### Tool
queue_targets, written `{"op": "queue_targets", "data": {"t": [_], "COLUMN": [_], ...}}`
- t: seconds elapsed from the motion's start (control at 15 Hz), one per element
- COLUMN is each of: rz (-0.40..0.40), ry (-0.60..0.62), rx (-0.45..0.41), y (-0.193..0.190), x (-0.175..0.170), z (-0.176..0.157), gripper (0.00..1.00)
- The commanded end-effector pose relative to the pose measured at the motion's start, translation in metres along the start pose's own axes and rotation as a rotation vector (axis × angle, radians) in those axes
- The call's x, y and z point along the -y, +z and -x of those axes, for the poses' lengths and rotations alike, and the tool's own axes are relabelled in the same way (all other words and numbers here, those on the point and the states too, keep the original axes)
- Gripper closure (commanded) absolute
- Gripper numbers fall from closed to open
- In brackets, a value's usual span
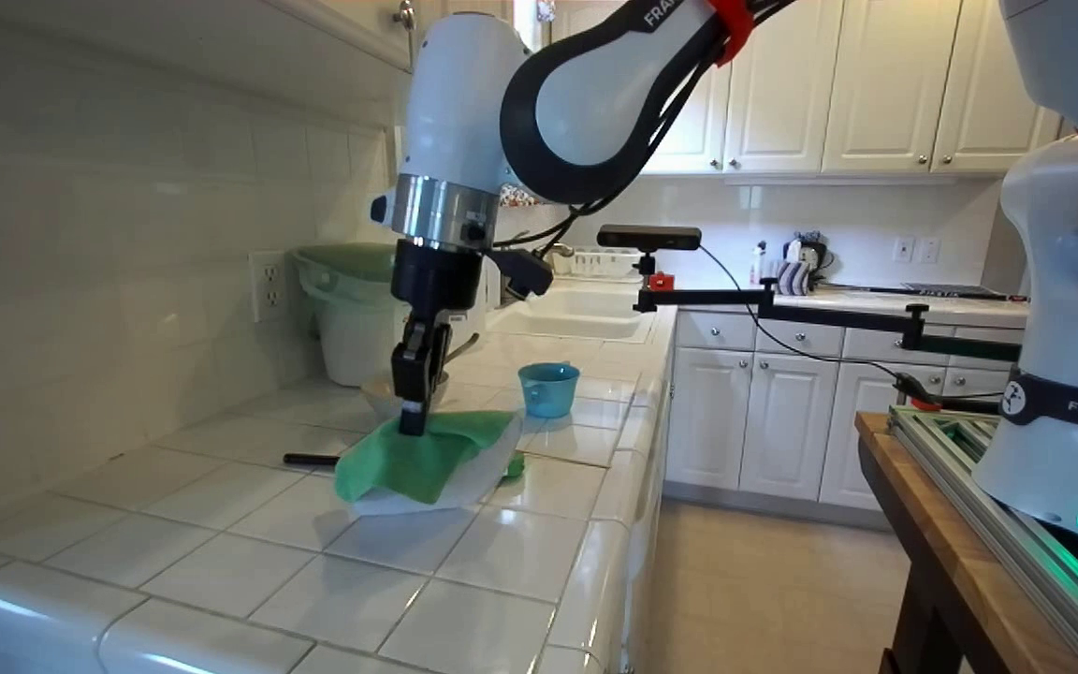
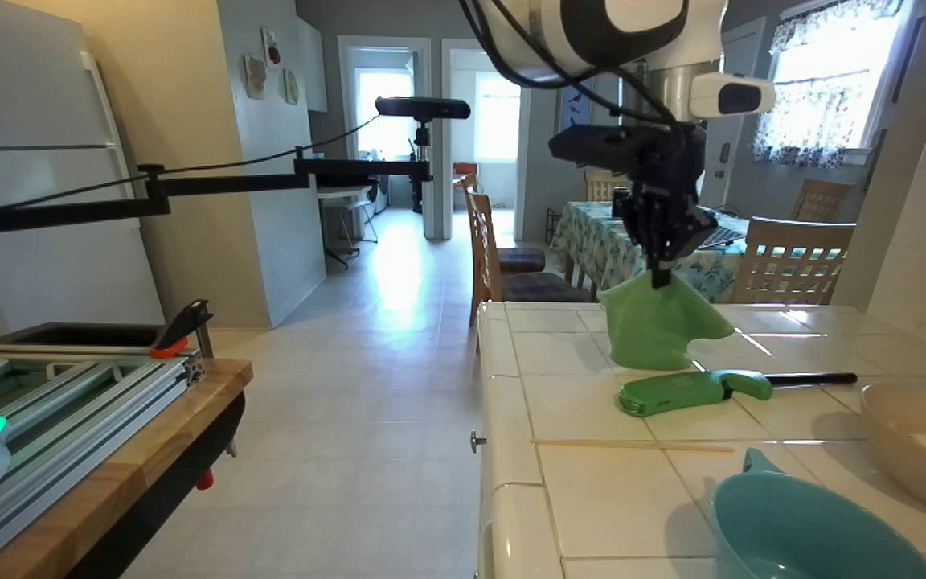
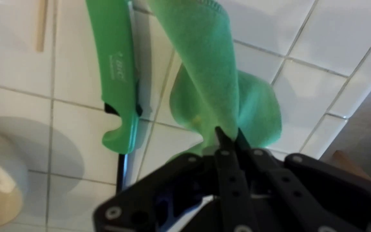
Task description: Use the towel to wipe the green object
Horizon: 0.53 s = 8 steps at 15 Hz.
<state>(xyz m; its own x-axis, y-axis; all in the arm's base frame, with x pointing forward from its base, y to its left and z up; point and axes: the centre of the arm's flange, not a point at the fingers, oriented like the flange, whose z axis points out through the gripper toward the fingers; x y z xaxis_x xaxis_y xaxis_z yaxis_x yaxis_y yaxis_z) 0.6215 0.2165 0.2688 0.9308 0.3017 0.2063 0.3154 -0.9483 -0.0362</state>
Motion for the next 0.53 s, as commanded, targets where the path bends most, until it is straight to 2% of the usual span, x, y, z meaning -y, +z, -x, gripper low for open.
{"op": "queue_targets", "data": {"t": [0.0,0.47], "rz": [-0.094,-0.177], "ry": [-0.046,-0.088], "rx": [-0.009,0.015], "y": [0.031,0.081], "x": [0.005,0.018], "z": [0.008,0.018], "gripper": [0.99,0.99]}}
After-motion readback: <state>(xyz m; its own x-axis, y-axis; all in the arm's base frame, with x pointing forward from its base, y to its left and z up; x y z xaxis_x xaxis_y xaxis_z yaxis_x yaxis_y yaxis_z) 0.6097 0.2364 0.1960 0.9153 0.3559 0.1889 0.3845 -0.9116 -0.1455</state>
